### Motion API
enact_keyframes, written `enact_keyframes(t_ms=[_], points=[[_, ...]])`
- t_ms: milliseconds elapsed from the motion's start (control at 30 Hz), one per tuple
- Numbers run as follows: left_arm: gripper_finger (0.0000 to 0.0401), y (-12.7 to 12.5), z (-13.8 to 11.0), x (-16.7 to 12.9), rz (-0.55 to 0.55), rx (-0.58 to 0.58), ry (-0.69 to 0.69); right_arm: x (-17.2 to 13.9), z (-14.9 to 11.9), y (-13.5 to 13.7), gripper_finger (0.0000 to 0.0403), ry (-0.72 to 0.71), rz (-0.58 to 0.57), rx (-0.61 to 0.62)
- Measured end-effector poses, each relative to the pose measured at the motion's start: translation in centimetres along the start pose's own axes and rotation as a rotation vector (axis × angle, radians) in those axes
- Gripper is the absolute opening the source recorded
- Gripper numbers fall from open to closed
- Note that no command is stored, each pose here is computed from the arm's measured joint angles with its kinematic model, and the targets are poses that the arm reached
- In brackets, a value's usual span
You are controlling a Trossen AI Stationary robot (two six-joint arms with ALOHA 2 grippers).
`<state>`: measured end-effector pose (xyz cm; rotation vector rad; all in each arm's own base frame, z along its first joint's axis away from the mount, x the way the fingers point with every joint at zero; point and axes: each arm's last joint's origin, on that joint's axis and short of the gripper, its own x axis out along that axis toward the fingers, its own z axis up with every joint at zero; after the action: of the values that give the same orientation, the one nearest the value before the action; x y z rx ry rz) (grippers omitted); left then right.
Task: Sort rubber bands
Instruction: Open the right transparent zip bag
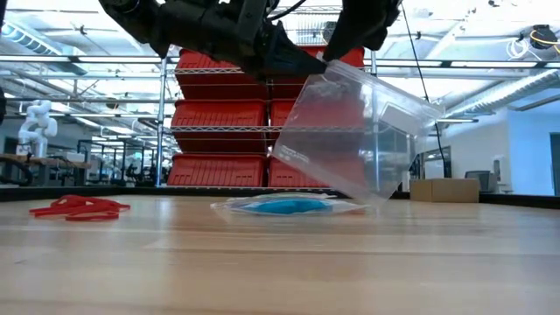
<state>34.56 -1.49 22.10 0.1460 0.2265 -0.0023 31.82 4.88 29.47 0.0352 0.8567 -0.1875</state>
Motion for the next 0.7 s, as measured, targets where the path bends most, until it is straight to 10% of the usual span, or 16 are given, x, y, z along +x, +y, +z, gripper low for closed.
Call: enact_keyframes(t_ms=[200, 700], points=[[0.0, 0.0, 0.0, 0.0, 0.001, 0.0, 0.001, 0.0, -0.1, 0.0, 0.0009, 0.005, -0.01, -0.007], [0.0, 0.3, 0.7, -0.6, 0.046, -0.023, -0.002, -0.4, -1.7, 0.4, 0.0006, 0.148, -0.054, 0.009]])
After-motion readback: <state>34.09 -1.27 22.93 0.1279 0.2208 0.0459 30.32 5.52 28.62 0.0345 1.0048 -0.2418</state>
